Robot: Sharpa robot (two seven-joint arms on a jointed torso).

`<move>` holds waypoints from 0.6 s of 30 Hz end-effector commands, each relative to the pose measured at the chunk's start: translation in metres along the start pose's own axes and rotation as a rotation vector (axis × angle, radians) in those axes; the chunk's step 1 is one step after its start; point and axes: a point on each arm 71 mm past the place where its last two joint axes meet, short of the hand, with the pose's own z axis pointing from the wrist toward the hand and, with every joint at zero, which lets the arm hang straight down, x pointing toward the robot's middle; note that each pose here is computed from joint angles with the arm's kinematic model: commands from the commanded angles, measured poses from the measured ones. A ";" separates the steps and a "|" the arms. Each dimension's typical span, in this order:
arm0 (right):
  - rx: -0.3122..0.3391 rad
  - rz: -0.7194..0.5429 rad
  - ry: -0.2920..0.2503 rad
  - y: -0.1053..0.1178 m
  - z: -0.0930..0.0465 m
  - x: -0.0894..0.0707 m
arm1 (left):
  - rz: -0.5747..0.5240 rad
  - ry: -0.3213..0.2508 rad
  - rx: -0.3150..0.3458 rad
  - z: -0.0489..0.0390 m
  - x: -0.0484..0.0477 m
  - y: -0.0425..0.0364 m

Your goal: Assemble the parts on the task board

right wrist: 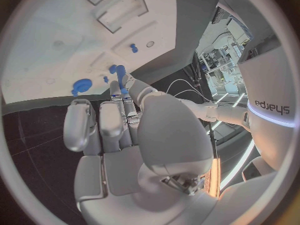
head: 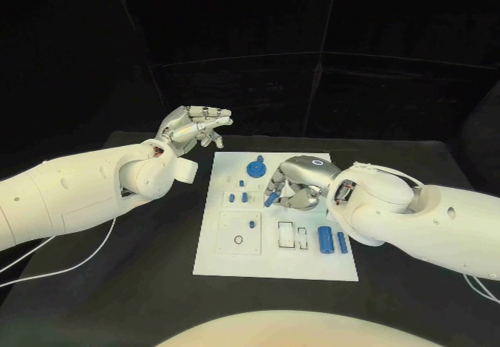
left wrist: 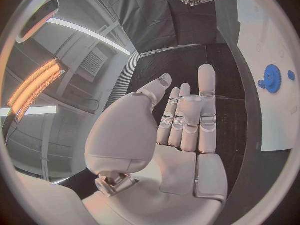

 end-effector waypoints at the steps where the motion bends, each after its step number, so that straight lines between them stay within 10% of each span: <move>1: -0.075 0.020 -0.010 0.016 0.008 0.003 | -0.010 0.013 0.009 0.0012 0.0028 -0.0011; 18: -0.159 0.003 0.138 0.044 0.034 0.055 | -0.015 0.022 0.010 0.0032 0.0077 -0.0005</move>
